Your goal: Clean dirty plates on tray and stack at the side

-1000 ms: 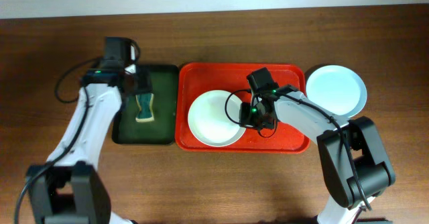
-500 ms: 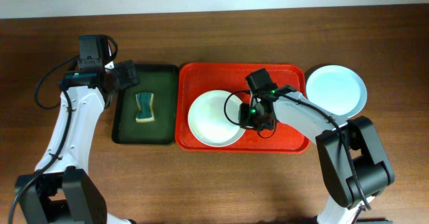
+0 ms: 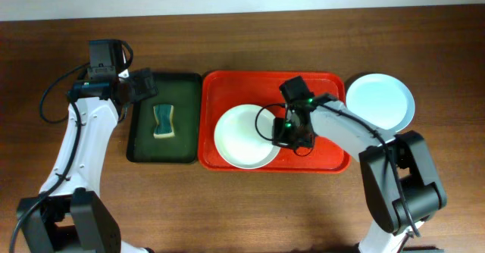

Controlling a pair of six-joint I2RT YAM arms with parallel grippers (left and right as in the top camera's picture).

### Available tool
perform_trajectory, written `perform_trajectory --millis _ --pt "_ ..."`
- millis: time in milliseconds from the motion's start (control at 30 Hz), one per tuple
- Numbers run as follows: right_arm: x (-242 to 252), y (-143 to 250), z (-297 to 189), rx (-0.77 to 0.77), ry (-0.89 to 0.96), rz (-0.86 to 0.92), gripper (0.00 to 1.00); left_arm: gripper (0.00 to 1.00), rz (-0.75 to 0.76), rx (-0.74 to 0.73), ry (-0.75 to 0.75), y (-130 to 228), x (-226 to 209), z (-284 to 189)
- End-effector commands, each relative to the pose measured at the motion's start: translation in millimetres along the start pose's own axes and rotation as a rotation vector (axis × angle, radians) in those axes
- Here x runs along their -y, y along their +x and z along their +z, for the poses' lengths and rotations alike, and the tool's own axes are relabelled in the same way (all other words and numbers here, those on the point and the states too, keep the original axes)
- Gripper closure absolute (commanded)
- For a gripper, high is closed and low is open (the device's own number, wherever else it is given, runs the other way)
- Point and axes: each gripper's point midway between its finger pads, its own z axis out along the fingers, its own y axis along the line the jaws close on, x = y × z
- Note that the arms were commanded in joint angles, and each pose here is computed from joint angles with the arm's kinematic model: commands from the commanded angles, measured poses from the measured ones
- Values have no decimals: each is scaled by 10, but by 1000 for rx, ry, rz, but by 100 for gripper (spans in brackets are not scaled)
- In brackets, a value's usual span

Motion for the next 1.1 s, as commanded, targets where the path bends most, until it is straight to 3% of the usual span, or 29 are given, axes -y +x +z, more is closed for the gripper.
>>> perform_trajectory --millis 0,267,400,733,933,1067 --pt "-130 -202 -350 13 -121 15 96 1 -13 11 -4 -32 -5 -33" --pt "-526 -551 -956 127 -243 -9 96 1 -13 11 -4 -33 -5 -33" --pt "-795 -757 -1133 272 -180 29 96 1 -13 11 -4 -33 -4 -33" --pt "-1705 -723 -1064 661 -35 -126 96 1 -13 11 -4 -33 -5 -33" --pt "-1925 -694 -1034 783 9 -167 96 1 -13 11 -4 -33 -4 -33" --pt "-1883 -731 -819 779 55 -171 96 1 -13 11 -4 -32 -5 -33"
